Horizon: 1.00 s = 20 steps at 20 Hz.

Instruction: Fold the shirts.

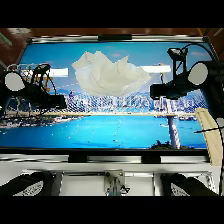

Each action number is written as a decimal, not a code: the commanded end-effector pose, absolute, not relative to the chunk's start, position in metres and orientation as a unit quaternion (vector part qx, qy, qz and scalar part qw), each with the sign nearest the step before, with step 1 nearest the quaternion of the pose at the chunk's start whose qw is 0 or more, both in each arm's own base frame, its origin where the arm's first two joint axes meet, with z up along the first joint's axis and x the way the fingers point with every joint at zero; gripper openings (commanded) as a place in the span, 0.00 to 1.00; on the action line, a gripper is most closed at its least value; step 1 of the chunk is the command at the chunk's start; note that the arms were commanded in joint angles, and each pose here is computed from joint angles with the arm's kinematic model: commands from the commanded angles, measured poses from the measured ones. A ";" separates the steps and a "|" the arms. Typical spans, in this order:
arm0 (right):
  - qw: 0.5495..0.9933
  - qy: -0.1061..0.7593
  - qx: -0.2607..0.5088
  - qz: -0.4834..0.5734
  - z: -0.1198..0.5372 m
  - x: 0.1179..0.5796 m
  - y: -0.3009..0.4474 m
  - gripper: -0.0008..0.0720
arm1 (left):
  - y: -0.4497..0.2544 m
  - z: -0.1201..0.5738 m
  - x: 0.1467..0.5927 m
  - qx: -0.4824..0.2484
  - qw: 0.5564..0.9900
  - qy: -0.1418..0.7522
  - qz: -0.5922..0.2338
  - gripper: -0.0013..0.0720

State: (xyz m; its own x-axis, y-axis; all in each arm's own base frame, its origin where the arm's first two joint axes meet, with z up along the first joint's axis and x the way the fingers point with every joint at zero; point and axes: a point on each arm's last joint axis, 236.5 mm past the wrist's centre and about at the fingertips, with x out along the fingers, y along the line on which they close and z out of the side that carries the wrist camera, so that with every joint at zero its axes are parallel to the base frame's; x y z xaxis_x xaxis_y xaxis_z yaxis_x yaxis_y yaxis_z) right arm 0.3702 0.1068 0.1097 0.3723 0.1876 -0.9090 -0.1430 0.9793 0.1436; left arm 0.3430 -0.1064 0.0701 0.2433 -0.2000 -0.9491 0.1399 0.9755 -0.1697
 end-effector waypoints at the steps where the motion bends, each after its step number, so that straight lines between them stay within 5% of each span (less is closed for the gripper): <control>1: 0.829 0.550 0.020 0.100 0.110 0.370 0.107 0.77 | -0.107 0.070 0.343 -0.025 0.788 0.606 -0.108 0.84; 8: 0.829 0.550 0.020 0.100 0.110 0.370 0.107 0.77 | -0.107 0.070 0.344 -0.025 0.790 0.603 -0.108 0.84; 13: 0.829 0.550 0.020 0.100 0.110 0.370 0.107 0.77 | -0.118 0.082 0.384 -0.045 0.837 0.533 -0.116 0.86; 16: 0.829 0.550 0.020 0.100 0.110 0.370 0.107 0.77 | -0.147 0.084 0.410 -0.107 0.848 0.499 -0.145 0.96; 20: 0.849 0.518 0.026 0.102 0.118 0.387 0.110 0.77 | -0.167 0.063 0.449 -0.163 0.848 0.481 -0.150 0.95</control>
